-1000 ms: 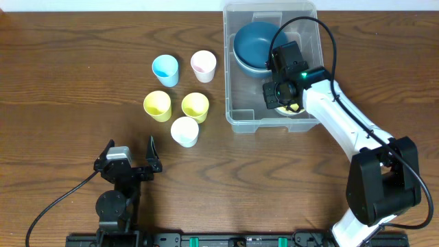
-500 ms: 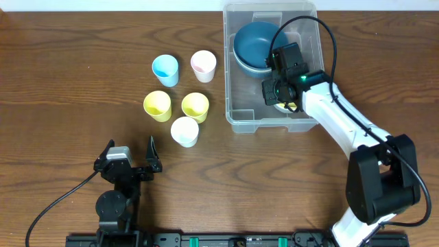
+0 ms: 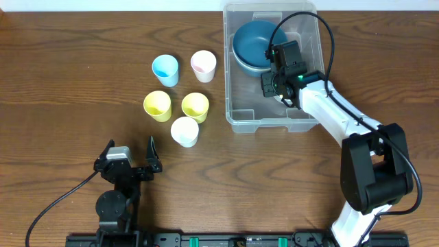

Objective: Pack container
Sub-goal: 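Lower the yellow bowl onto the white bowls and open right gripper, then withdraw the right gripper to the right side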

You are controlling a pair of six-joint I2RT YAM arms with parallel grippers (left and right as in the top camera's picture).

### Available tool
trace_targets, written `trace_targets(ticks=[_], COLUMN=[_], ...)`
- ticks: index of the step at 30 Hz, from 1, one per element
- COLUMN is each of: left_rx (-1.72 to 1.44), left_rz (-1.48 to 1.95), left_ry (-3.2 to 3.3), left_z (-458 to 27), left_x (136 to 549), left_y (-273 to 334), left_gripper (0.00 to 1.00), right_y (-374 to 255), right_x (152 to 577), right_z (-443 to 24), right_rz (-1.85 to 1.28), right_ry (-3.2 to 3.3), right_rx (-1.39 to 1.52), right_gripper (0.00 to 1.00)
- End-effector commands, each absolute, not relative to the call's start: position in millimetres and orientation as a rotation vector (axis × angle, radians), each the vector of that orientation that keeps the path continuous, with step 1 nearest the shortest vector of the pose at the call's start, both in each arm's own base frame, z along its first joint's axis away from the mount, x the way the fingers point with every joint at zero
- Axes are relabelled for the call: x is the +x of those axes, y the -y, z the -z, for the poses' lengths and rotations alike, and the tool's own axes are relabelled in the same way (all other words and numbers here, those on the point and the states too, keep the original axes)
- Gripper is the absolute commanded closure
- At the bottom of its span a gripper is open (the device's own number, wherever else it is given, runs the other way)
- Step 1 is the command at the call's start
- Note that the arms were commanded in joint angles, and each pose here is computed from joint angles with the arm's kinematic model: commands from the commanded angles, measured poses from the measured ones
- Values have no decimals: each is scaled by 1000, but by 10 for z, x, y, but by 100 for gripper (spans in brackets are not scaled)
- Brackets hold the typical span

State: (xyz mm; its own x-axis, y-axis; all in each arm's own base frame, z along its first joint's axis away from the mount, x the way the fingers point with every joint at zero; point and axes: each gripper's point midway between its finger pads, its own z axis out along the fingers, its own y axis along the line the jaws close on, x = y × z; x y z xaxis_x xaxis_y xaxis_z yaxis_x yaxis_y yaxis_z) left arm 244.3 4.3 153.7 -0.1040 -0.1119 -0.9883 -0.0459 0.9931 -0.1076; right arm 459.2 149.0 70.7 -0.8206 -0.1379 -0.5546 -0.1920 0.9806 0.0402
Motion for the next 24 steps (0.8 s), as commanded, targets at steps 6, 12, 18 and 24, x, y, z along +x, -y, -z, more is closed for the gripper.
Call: trace_targets(ticks=[6,12,18,24], left_rx=[-120,-119,-119,-120], left_rz=[26,26,26,25], left_ry=[-1726,-1726,-1726,-1726], left_z=[-1355,-1355,-1355,-1355], left_x=[2436,2436,2436,2436], left_y=[-76,-76,-76,-76], left_gripper=[2,2,2,2], right_y=[-1313,-1331,-1299,-428], right_x=[4683,4792,5050,5228], right_z=[-675,-857,-1785,-3052], right_rz=[-59,-64,-60,-12], right_ry=[-2528,-2486,-2354,-2159], right_rx=[-234,-225,-171,211], right_gripper=[74,23,1,1])
